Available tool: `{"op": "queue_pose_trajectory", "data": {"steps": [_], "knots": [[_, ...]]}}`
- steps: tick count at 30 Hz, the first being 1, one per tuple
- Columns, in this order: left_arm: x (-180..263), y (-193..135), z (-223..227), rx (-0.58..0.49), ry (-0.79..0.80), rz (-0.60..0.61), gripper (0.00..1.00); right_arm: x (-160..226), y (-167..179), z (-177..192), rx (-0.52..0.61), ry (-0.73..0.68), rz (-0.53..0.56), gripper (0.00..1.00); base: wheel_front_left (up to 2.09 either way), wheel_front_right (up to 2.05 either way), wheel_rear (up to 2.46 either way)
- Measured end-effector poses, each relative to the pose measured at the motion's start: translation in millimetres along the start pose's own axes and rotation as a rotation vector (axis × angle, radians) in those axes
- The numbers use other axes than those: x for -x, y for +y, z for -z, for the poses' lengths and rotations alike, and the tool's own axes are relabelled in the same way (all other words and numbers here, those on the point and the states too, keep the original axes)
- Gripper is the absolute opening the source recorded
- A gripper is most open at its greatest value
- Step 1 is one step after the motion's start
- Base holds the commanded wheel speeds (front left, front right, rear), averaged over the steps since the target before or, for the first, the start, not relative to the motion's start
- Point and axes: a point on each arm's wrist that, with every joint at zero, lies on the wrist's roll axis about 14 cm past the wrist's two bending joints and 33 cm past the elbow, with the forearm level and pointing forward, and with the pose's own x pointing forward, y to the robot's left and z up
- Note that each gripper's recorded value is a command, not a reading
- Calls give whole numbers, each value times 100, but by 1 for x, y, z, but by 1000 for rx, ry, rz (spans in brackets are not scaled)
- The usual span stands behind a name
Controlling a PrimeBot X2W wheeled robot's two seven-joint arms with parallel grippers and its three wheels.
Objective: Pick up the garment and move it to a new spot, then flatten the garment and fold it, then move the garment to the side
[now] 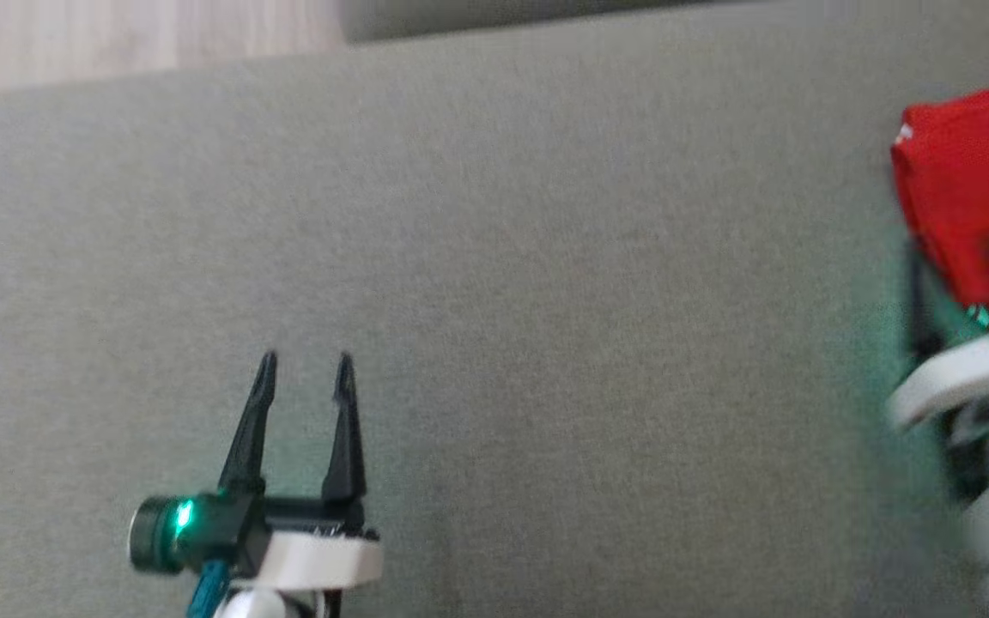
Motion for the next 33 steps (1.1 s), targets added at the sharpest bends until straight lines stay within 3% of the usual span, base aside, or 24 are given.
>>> {"op": "queue_pose_trajectory", "data": {"steps": [3,8,19,33], "knots": [[20,10,-8,-14,-17,-49,100,27,56,4,-76,-19,-113,100,0,0,0],[50,18,-22,-30,-56,-93,100,76,120,-30,-185,-154,-264,100,0,0,0],[74,37,-44,-46,-133,-164,100,124,143,-36,-197,-212,-294,100,0,0,0],[81,35,-40,-82,-123,-141,100,131,135,-34,-188,-215,-257,100,0,0,0]]}}
